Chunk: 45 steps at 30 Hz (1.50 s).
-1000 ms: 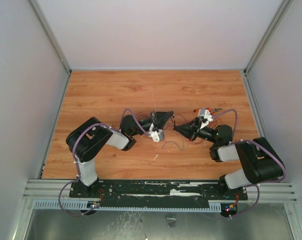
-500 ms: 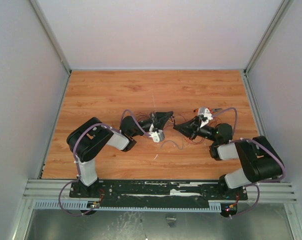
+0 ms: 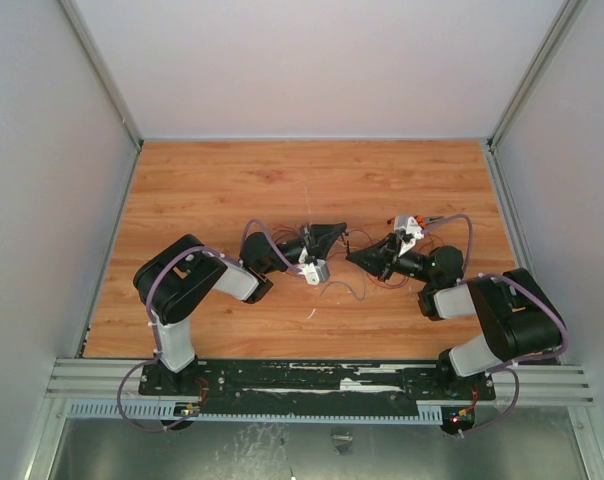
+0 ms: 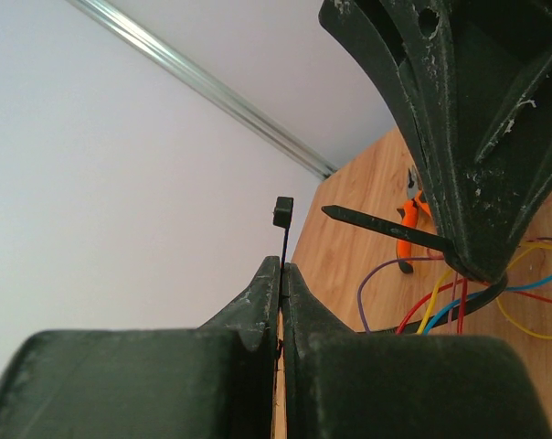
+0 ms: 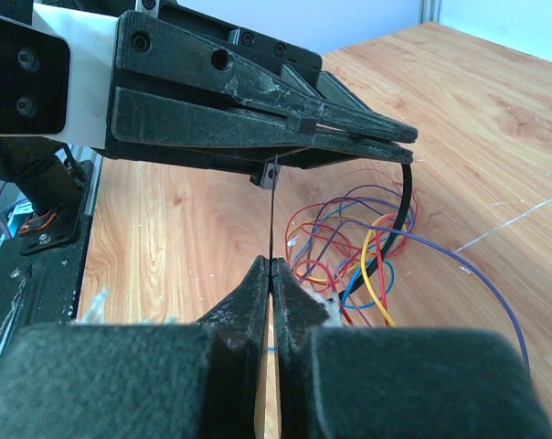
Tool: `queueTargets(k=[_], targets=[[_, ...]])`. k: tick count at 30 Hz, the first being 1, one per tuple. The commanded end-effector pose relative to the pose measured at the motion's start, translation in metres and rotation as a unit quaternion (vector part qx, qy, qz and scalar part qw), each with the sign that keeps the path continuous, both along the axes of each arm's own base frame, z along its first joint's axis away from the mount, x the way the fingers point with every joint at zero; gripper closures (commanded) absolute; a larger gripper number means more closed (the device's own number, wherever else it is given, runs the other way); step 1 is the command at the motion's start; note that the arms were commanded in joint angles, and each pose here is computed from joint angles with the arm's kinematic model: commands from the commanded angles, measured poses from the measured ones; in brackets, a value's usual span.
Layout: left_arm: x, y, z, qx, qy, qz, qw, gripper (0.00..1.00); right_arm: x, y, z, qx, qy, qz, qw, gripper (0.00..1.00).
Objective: Zip-tie the wires
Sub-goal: Tie the cable at the center of the board.
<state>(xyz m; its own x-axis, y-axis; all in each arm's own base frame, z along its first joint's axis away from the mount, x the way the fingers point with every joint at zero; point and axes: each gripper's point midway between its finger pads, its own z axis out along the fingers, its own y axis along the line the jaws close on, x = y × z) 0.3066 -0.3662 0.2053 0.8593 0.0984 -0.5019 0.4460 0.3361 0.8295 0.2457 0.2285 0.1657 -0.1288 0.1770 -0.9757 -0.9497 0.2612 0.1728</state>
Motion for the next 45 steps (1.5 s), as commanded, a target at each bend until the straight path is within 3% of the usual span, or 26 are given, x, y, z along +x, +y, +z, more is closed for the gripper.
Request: queueTargets(k=[1, 45], targets=[[-0.006, 0.002, 0.021, -0.032, -0.035, 0.0, 0.999, 1.0, 0.005, -0.001, 0.033, 0.021, -0.084, 0.0, 0.996, 1.0], [-0.006, 0.003, 0.02, -0.031, -0.039, 0.007, 0.999, 1.0, 0.008, -0.001, 0.033, 0.036, -0.059, 0.003, 0.998, 1.0]])
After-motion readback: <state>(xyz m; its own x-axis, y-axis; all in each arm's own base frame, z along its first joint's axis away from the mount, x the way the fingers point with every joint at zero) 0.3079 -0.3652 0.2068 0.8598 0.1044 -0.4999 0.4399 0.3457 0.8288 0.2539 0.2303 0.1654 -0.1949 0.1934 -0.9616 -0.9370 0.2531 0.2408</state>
